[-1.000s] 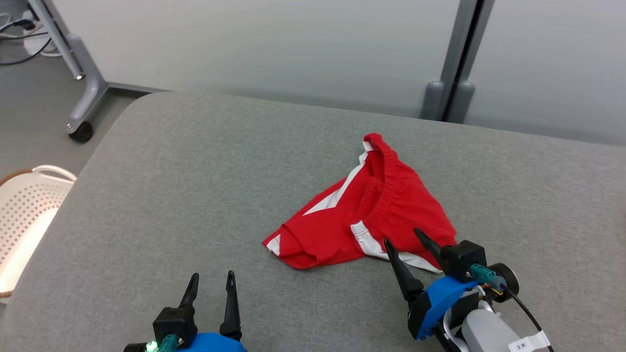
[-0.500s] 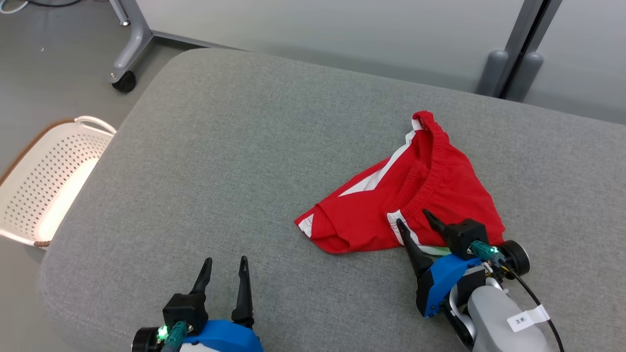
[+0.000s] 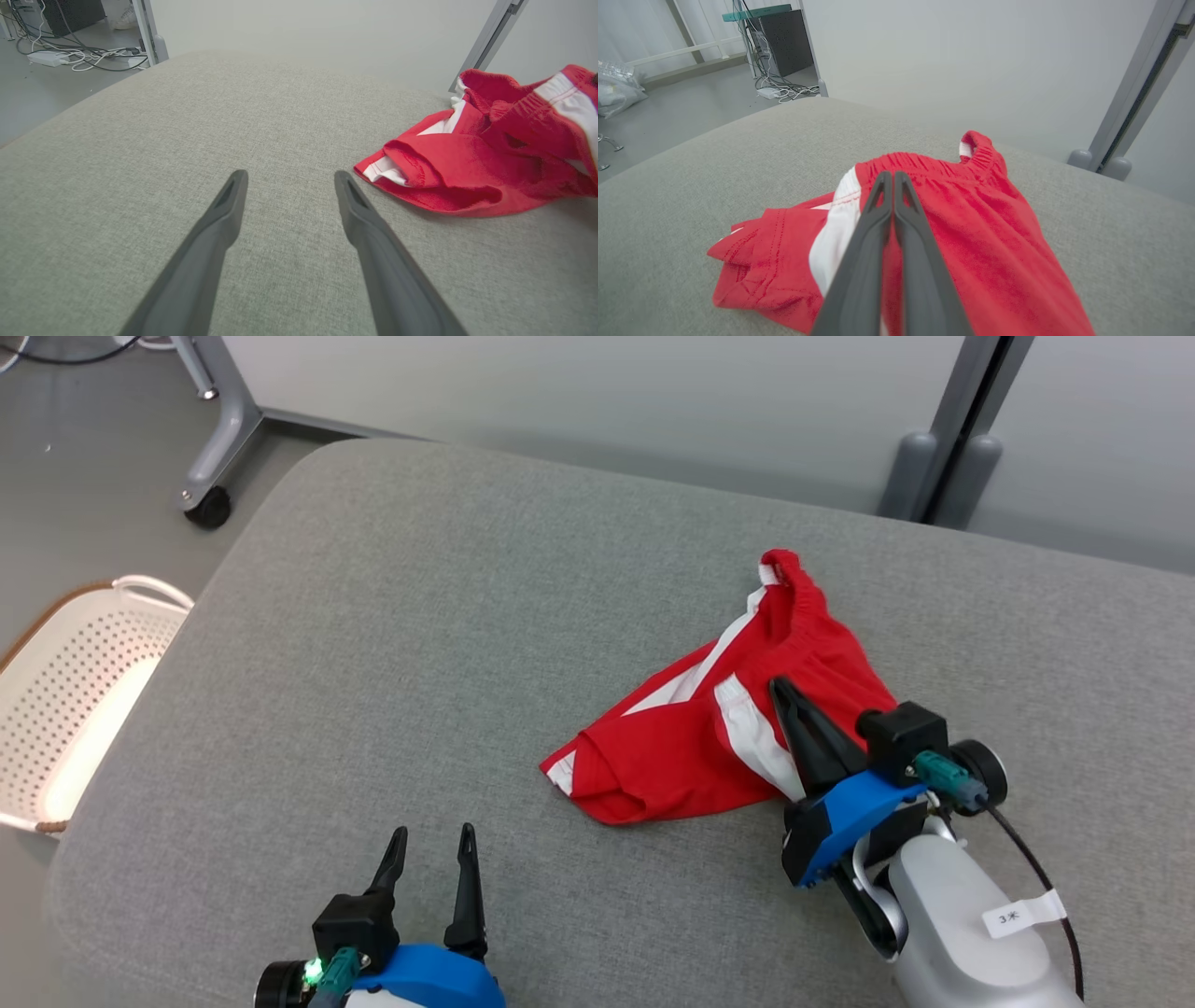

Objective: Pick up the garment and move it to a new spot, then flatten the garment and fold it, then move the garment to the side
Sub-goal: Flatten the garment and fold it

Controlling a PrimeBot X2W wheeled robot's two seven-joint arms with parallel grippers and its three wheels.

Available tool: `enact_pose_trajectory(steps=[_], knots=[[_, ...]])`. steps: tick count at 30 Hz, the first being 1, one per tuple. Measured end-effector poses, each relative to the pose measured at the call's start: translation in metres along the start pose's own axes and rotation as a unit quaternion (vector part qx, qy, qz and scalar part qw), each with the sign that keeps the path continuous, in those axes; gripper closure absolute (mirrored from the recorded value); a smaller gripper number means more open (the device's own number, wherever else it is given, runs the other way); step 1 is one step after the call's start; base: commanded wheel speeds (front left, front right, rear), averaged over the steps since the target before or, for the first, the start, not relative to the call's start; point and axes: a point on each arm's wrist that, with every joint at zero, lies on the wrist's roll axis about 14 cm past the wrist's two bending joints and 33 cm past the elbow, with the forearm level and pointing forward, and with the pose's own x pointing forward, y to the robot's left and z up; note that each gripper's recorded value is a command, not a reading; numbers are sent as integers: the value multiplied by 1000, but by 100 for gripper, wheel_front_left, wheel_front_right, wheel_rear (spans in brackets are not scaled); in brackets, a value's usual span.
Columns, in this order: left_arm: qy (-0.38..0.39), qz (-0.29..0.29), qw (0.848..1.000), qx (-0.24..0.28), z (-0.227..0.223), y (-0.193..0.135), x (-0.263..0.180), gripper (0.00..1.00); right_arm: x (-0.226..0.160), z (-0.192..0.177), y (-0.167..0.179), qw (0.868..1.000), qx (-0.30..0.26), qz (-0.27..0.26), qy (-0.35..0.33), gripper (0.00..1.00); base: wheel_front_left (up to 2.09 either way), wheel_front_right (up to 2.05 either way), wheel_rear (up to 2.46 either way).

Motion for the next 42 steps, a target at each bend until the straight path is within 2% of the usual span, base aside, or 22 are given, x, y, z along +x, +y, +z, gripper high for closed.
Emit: enact_pose_trajectory(steps=[4,7,10,13,16,19,21,26,27,28,29,30,31,35,42], knots=[[-4,-8,1000,-1,2,-4,0,0,0,44,0,998,26,-3,-65,100,0,0,0],[-9,-17,1000,0,4,-8,-1,0,1,91,14,989,66,18,-130,100,0,0,0],[-10,-23,1000,-1,4,-9,-5,0,-3,145,24,971,125,41,-202,100,0,0,0],[-8,-25,1000,-2,0,-10,-11,0,-14,197,21,943,185,51,-271,100,0,0,0],[-2,-28,1000,1,-6,-10,-17,0,-28,220,3,928,208,33,-309,100,0,0,0],[1,-34,999,3,-8,-13,-15,0,-39,200,-29,930,212,-22,-300,100,0,0,0],[4,-42,999,4,-9,-18,-12,0,-52,164,-61,938,201,-86,-268,100,0,0,0],[13,-74,997,12,-11,-39,2,0,-109,59,-145,936,180,-259,-156,100,0,0,0],[13,-81,997,14,-10,-44,5,0,-120,38,-153,937,164,-281,-125,90,0,0,0],[14,-90,996,16,-10,-50,8,0,-132,21,-160,936,154,-301,-99,28,0,0,0],[15,-99,995,17,-10,-55,12,0,-144,6,-166,933,148,-319,-77,0,0,0,0],[15,-99,995,17,-10,-55,12,0,-144,6,-166,933,148,-319,-77,0,0,0,0],[18,-118,993,22,-11,-67,16,0,-165,-9,-180,924,137,-353,-57,0,0,0,0],[20,-168,985,27,-11,-97,22,0,-194,-15,-198,909,128,-392,-52,0,0,0,0],[67,-274,959,14,-36,-152,8,0,-208,-8,-203,901,139,-404,-75,0,0,0,0]])
